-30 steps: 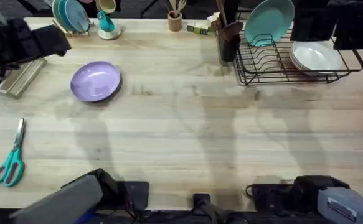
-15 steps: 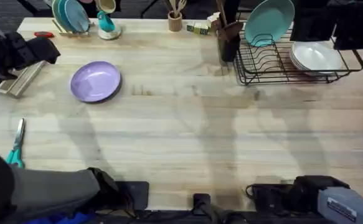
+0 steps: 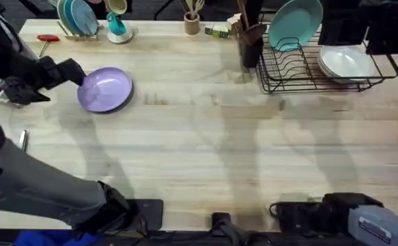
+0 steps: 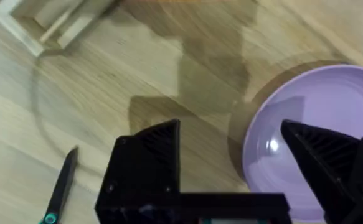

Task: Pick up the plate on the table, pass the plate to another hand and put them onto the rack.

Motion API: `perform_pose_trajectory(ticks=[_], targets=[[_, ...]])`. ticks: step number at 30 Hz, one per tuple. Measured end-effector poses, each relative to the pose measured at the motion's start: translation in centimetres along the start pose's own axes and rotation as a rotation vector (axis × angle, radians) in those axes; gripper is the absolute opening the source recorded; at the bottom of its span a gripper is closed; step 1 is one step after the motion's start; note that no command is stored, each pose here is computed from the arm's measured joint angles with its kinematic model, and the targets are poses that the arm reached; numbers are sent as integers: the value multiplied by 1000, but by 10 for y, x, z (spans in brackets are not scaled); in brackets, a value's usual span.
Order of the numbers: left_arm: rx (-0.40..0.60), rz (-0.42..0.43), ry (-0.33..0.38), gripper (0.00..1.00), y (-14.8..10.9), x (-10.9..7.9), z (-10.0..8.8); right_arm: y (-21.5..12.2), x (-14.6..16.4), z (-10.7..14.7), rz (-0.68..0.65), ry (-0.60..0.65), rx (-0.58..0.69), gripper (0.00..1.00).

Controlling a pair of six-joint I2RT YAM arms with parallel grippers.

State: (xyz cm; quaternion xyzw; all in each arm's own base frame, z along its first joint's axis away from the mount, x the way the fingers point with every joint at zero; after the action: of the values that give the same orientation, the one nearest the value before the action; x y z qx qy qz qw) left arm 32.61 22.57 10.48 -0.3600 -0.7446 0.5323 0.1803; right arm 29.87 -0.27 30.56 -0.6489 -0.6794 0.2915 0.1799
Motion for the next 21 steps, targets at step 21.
perform_pose_trajectory(ticks=[21], targets=[[91, 0, -10, 846, 34, 2, 13, 0, 0, 0, 0, 0, 0, 996]])
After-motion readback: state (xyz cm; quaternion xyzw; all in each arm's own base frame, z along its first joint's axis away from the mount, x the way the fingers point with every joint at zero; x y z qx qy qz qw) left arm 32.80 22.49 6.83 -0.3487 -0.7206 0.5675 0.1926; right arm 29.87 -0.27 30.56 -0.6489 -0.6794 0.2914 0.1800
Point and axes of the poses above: each hand's point on the last joint's axis, 136 mm out from that joint toward the fingers, its own y axis out along the fingers, its own x axis along the line the jaws close on, z = x × y, the point moved 3 cm from there along -y, back along the fingers, and after that the axes turned 8 degrees about -y, right-handed, at the moved point
